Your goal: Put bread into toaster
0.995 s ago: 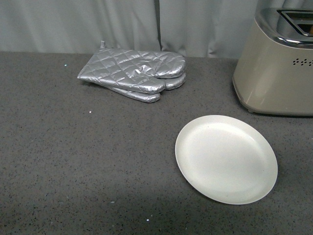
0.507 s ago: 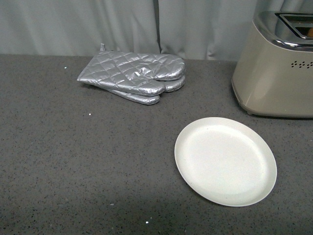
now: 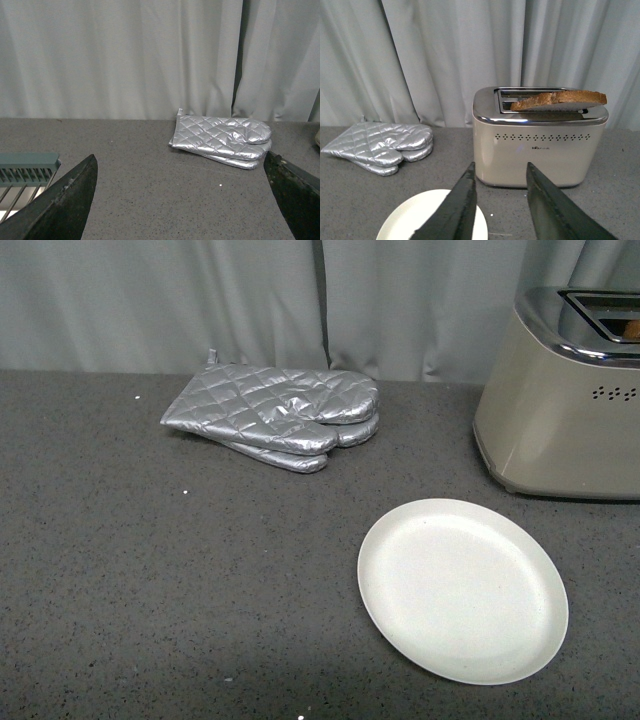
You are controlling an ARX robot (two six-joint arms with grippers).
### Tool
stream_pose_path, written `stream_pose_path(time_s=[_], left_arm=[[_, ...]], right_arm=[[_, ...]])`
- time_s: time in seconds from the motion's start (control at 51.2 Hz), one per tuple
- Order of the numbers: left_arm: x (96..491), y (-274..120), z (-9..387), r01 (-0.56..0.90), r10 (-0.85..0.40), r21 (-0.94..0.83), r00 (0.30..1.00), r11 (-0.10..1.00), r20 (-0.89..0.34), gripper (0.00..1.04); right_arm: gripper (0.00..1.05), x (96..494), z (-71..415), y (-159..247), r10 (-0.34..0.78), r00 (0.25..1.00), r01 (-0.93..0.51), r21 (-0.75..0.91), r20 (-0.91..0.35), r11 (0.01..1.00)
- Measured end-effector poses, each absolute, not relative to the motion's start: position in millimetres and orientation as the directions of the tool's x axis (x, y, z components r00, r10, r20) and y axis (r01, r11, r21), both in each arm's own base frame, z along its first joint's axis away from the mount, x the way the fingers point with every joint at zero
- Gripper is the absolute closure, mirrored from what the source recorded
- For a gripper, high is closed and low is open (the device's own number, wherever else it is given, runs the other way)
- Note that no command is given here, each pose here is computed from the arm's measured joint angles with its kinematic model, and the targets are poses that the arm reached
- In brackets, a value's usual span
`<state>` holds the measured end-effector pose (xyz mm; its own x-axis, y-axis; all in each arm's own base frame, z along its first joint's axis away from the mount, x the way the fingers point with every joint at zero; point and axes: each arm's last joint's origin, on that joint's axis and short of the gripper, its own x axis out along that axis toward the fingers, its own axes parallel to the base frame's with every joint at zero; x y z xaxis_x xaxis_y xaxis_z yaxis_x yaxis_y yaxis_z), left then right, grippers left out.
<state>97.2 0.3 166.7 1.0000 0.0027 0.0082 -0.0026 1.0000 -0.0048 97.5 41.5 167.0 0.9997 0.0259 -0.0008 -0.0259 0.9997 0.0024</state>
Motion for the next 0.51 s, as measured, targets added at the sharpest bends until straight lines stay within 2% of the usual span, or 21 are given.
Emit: stream_pose_path(time_s=[0.078, 0.137, 0.507], left_arm=[[97.2, 0.2, 166.7, -0.002, 0.002, -0.005, 1.0, 1.0, 0.008, 0.07], [97.2, 0.2, 166.7, -0.002, 0.002, -0.005, 1.0, 1.0, 0.008, 0.07], [97.2, 0.2, 166.7, -0.002, 0.002, -0.005, 1.0, 1.0, 0.008, 0.07]], right_arm=[[0.95, 97.3, 166.2, 33.2, 0.023, 1.0, -0.023, 0.002, -0.002, 1.0], [1.04, 97.2, 166.3, 29.2, 0.016, 1.0, -0.016, 0.004, 0.002, 1.0], [1.04, 97.5, 164.9, 10.5, 0.021, 1.0, -0.021, 0.002, 0.001, 1.0]])
